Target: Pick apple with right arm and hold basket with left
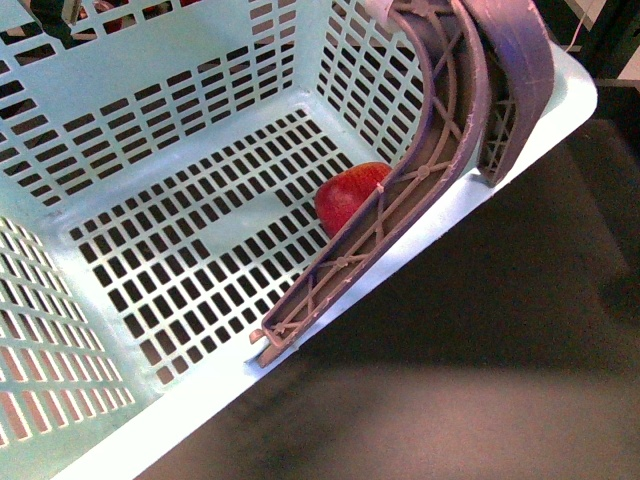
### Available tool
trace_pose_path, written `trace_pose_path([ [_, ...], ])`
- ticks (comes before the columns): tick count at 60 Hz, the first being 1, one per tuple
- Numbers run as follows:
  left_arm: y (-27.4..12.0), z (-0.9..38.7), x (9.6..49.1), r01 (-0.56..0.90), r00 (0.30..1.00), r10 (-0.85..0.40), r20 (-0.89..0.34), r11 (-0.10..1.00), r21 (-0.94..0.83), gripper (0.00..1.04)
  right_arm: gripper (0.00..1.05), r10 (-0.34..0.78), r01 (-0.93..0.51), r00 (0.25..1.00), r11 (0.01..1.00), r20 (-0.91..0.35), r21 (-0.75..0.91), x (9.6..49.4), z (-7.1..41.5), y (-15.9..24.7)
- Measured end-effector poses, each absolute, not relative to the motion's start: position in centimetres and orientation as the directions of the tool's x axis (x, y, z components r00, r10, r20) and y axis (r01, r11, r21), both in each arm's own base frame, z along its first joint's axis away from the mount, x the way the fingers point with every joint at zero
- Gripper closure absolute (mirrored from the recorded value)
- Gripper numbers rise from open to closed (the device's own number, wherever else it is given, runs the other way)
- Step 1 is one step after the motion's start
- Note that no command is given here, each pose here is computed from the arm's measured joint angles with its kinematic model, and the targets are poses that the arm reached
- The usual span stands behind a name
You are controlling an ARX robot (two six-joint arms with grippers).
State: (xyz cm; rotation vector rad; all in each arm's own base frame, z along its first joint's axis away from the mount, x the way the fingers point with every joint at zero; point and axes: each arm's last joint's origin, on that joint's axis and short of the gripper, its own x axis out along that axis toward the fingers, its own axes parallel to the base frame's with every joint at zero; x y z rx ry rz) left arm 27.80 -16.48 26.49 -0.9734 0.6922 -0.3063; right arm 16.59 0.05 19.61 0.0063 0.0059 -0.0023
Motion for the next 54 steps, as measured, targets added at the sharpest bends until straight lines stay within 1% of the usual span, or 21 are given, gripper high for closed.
trace_pose_path([
  [41,-16.5,26.5,27.8,-0.062,0.748,-0.53,-0.399,0.543,-0.838,0.9,1.03,0.002,-0.002,1.0,1.0,-0.01,0.003,13.0,17.2,0.0],
  [54,-16.5,26.5,27.8,-0.063,0.749,-0.529,-0.399,0.543,-0.838,0.9,1.03,0.003,-0.003,1.0,1.0,0.014,0.003,12.4,17.2,0.0],
])
